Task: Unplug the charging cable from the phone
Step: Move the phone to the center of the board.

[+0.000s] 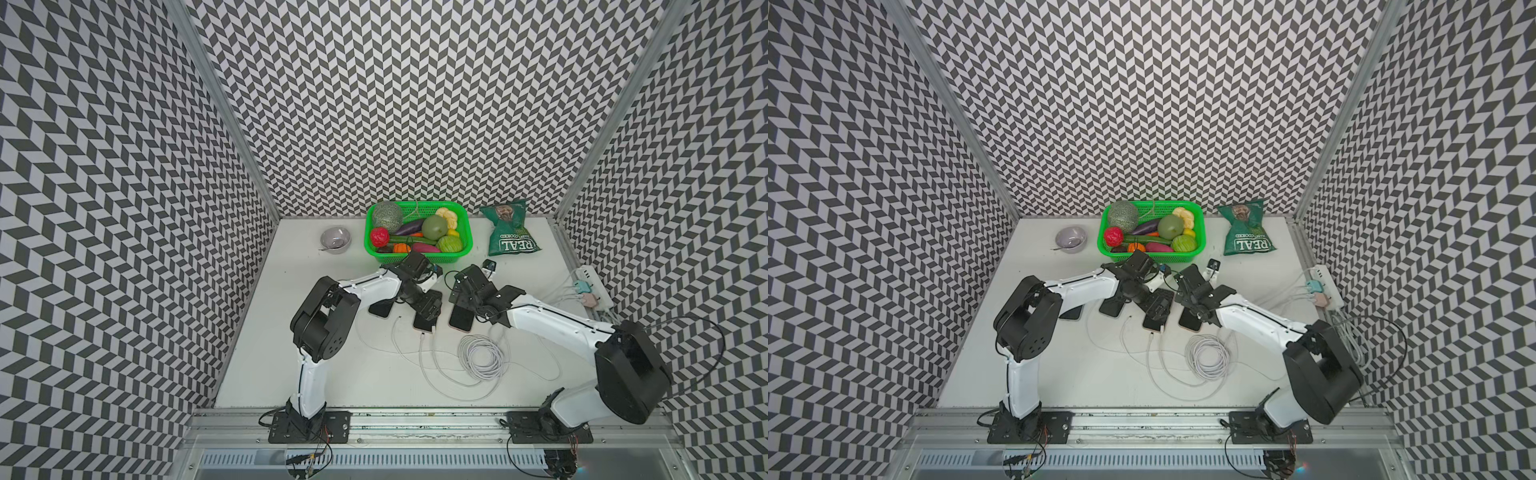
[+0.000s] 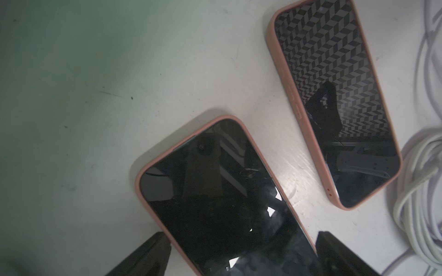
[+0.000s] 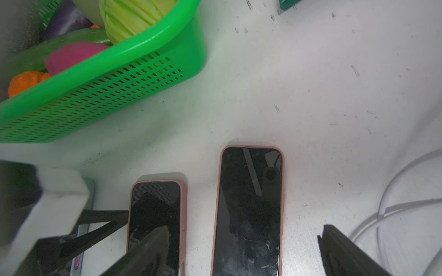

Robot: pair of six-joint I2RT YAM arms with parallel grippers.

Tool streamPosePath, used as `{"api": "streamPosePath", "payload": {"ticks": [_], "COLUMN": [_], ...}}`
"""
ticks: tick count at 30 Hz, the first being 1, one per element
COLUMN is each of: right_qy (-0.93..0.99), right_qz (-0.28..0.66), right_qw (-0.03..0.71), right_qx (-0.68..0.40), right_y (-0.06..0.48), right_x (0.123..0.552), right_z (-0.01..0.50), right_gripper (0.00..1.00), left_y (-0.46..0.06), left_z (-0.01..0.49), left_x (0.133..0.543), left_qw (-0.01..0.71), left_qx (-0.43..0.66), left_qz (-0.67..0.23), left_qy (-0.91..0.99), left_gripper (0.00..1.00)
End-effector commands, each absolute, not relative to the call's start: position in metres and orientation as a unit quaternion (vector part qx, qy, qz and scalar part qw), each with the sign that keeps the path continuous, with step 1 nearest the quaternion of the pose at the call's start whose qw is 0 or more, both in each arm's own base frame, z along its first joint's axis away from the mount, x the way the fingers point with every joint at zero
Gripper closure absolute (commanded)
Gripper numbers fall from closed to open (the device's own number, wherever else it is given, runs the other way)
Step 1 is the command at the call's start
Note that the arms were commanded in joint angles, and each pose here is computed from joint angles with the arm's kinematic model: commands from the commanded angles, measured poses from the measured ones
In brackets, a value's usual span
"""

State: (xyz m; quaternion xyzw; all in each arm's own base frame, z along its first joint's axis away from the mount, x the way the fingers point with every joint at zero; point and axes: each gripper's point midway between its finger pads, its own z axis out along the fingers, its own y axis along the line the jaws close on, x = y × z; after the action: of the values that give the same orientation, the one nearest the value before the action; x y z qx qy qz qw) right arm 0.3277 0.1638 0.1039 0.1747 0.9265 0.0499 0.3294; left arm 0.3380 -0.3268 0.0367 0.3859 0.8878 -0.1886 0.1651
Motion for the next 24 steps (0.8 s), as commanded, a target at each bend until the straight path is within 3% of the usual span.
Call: {"api": "streamPosePath", "payload": {"ticks": [1,21,24], "right_qy": [0.919,0.906,0.905], "right_qz": [0.066,0.055,0.054], "right_qw": [0.345,0.373,0.375], "right_qx": [0.181,0.19,0.191], "right_y": [0.165,0.147,0.146], "right_x": [0.327,0.319,0.32], "right_z": [0.113,0.132,0.133], "right_gripper": [0.0,0.0,0.0], "left_y": [-0.331,-0.337,-0.334], "left_z": [0.039,0.006,0.002], "left_x": [0.345,0.353,0.356], "left_qw": [0.171,0.16,0.16], "left_qx": [0.387,0.386,0.384], "left_qz": [-0.168,-0.074,-0.061], "left_qy": [0.891,0.905,0.907], "left_gripper": [0.0,0.0,0.04]}}
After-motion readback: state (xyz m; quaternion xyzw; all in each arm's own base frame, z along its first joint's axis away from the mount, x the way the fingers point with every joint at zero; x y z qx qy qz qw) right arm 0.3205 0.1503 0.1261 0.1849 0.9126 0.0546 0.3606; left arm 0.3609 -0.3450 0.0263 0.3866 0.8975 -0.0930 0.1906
